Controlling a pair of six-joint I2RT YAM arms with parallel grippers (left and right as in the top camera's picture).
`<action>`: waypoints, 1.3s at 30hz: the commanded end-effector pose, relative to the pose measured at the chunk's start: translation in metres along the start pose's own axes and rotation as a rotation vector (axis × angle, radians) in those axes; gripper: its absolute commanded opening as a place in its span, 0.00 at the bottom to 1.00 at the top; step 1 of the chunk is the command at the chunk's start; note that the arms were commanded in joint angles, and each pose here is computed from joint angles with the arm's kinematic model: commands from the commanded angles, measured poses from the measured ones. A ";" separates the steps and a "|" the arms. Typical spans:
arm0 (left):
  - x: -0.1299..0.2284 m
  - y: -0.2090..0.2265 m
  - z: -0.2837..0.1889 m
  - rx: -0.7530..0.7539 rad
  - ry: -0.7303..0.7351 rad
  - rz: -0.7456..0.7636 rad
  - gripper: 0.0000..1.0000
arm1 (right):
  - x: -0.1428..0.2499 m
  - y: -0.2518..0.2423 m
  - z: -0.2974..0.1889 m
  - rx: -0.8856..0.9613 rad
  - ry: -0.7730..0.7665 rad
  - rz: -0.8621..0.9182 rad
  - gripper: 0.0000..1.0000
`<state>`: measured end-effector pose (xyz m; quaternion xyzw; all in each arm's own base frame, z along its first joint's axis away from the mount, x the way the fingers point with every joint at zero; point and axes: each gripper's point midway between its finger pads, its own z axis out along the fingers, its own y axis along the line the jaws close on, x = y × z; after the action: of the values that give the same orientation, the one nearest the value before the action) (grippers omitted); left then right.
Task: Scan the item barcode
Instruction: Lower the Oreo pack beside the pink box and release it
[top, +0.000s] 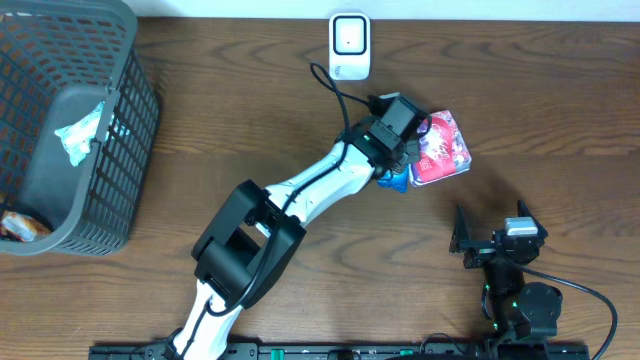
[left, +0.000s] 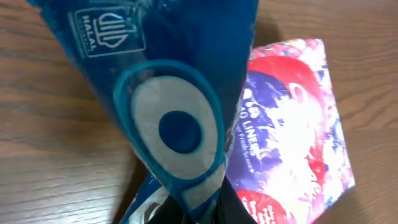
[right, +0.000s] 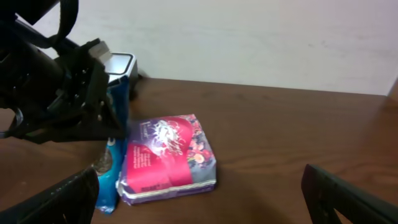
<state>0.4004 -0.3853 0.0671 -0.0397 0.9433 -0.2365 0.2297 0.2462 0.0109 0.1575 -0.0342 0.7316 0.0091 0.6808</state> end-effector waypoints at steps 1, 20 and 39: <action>-0.009 -0.003 0.004 0.015 -0.038 -0.002 0.07 | 0.000 0.002 0.000 -0.008 -0.002 -0.002 0.99; -0.030 0.041 0.008 -0.070 -0.034 -0.070 0.07 | 0.000 0.002 0.000 -0.008 -0.002 -0.002 0.99; -0.036 0.015 0.010 -0.030 -0.160 -0.264 0.08 | 0.000 0.002 0.000 -0.008 -0.002 -0.002 0.99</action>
<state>0.4265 -0.3809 0.0745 -0.1660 0.9153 -0.2708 0.2476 0.2462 0.0109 0.1576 -0.0343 0.7315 0.0089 0.6809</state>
